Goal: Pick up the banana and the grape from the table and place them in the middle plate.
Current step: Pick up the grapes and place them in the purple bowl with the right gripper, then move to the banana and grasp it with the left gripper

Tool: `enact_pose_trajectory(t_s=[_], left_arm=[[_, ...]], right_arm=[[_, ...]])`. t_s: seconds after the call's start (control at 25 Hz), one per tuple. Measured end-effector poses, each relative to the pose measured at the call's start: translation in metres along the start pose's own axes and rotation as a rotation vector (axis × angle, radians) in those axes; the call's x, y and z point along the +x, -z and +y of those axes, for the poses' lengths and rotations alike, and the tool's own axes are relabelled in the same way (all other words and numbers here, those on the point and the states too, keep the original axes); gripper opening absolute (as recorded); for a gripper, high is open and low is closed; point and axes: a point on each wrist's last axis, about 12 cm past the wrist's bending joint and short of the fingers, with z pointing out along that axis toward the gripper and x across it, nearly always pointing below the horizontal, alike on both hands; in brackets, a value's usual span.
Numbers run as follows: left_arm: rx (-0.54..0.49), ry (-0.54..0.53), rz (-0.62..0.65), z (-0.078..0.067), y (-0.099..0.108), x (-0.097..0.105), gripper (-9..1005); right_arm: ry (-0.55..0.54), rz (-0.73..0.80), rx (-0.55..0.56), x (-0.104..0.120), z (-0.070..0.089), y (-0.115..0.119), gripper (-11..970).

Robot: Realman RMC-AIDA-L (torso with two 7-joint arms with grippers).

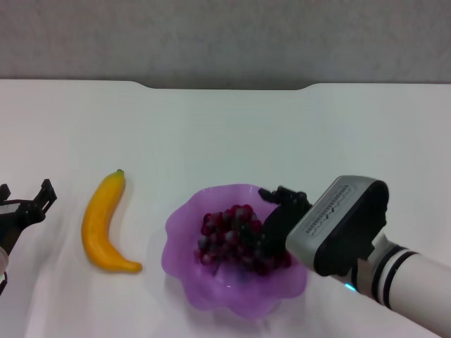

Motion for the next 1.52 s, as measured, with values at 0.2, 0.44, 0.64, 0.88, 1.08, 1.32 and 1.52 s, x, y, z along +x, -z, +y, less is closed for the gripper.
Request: enact_pose_trajectory(t_s=[0.2,0.44,0.64,0.88,1.08,1.32,1.52], left_arm=[[0.000,0.000,0.000,0.000,0.000,0.000,835],[-0.009,0.020,-0.006,-0.001,0.001,0.001,835],[-0.009,0.024,-0.008,-0.001,0.001,0.001,835],[-0.002,0.026,-0.008,-0.004,0.000,0.000,836],[0.001,0.042,-0.013,-0.006,-0.001,-0.001,836],[0.015,0.063,-0.017,-0.010,-0.001,-0.002,836],[0.030,0.051,-0.018,-0.014,-0.005,-0.005,836]], right_arm=[[-0.015,-0.128,0.089,-0.003,-0.005,0.004,607],[-0.036,-0.291,0.295,0.029,-0.021,0.024,834],[-0.111,-0.414,0.397,0.058,-0.036,0.043,891],[-0.270,-0.377,0.403,0.088,-0.063,0.044,892],[-0.382,-0.323,0.410,0.108,-0.081,0.044,892],[-0.434,-0.311,0.459,0.117,-0.089,0.050,892],[-0.453,-0.250,0.450,0.121,-0.089,0.043,892]])
